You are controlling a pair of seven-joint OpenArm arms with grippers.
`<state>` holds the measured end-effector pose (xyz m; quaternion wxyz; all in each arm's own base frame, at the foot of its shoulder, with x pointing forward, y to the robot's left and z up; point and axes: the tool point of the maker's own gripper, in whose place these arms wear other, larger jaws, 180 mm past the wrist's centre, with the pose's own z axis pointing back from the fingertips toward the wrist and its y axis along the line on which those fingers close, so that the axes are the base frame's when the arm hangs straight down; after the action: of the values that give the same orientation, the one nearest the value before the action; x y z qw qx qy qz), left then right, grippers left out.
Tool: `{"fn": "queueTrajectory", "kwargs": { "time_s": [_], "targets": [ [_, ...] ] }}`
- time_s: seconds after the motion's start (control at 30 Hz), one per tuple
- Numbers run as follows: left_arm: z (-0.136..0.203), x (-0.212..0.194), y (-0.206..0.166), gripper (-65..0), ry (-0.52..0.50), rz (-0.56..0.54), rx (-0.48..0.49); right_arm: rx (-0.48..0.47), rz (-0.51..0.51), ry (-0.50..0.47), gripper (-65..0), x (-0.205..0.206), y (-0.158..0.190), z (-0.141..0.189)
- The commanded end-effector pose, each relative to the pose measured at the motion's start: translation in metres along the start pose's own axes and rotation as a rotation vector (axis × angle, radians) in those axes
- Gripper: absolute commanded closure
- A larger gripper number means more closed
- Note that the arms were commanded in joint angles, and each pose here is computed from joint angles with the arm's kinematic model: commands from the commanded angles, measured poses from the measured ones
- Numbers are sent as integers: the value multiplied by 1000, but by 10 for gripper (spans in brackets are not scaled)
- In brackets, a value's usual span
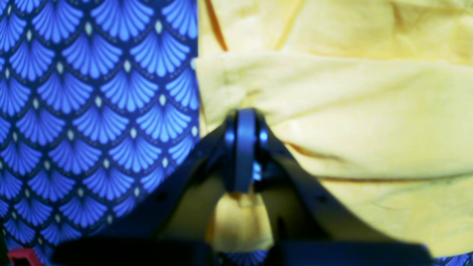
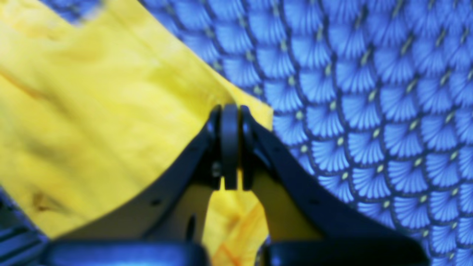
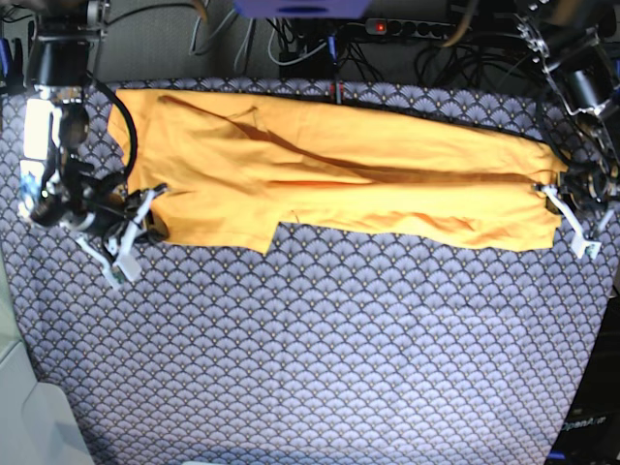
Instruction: Fold the T-shirt properly
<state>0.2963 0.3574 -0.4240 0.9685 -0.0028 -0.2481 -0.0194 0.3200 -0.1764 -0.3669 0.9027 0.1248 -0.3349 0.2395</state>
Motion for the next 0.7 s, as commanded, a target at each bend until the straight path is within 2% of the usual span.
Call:
{"fn": "queueTrajectory", "kwargs": {
  "time_s": [0.0, 0.17, 0.23, 0.47, 0.67],
  "targets": [
    [3, -4, 8, 0, 40, -13, 30, -14, 41, -39, 0, 14, 1, 11],
    [3, -3, 8, 0, 38, -13, 30, -23, 163, -61, 0, 16, 38, 41],
    [3, -3, 8, 0, 40, -15, 30, -12, 181, -54, 0, 8, 51, 48],
    [3, -3, 9, 0, 39, -14, 31, 57, 149, -2, 0, -35, 85, 54],
    [3, -3, 8, 0, 40, -17, 30, 196, 163, -1, 0, -62, 129, 55]
  ]
}}
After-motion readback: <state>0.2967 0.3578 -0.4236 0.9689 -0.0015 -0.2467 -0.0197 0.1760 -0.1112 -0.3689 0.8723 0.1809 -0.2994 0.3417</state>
